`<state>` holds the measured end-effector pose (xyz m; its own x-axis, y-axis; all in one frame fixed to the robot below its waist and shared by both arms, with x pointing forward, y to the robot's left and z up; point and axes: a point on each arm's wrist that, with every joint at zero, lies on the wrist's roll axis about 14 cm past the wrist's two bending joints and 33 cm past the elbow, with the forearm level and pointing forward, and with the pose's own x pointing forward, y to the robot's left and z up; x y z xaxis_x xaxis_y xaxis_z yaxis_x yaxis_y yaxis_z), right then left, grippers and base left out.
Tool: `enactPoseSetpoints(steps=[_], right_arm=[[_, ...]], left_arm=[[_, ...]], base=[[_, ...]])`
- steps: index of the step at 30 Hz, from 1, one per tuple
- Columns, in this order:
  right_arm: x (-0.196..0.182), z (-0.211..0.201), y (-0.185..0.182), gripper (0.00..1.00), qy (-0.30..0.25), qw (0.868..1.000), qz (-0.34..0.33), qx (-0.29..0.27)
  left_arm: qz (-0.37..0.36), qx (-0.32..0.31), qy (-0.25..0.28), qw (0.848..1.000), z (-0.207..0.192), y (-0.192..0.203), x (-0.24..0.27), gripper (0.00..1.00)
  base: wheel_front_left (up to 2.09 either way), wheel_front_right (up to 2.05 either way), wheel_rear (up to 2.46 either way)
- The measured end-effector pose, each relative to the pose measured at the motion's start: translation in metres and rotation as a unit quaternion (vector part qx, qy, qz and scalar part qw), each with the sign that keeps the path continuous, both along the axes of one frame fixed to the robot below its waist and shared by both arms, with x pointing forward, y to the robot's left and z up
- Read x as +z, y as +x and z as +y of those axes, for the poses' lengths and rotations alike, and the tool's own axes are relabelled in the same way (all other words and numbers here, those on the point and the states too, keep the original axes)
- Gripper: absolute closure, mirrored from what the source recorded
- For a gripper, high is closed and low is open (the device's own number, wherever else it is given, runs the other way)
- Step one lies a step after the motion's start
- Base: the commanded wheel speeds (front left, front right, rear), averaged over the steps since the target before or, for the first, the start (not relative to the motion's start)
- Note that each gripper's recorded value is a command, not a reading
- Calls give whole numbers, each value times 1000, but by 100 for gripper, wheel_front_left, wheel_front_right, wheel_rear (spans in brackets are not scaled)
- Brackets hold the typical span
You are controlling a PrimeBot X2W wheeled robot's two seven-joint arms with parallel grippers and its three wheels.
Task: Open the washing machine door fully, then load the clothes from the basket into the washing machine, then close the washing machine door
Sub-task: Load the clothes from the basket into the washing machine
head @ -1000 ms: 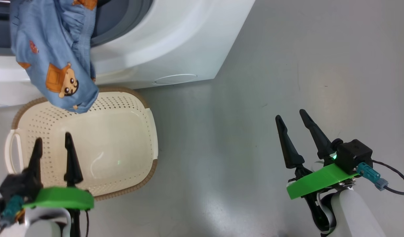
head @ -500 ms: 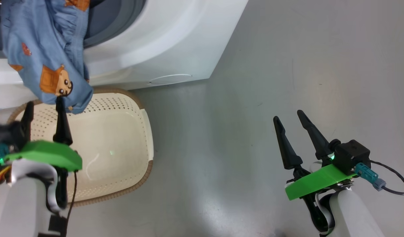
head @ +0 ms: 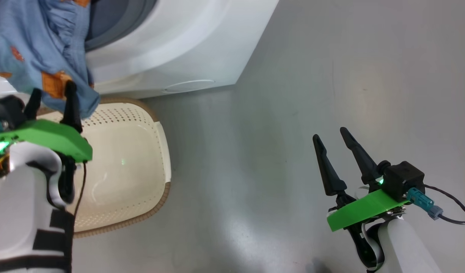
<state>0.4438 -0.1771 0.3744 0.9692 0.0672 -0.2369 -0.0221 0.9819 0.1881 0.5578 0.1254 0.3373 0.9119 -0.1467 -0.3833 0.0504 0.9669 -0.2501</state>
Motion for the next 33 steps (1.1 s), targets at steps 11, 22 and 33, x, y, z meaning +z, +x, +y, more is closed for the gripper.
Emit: enactPoseSetpoints(steps=[11, 22, 33], right_arm=[[-12, -10, -6, 0, -2, 1000, 19, -14], [-17, -14, -9, 0, -2, 999, 27, -20], [-6, -5, -3, 0, 7, 1000, 10, -11]], left_arm=[[24, -18, 2, 1000, -12, 24, -20, 0], [6, -22, -6, 1000, -16, 37, -26, 100], [-49, -28, 9, 998, -12, 32, 6, 100]], base=[[0, 0, 0], [0, 0, 0], [0, 0, 0]])
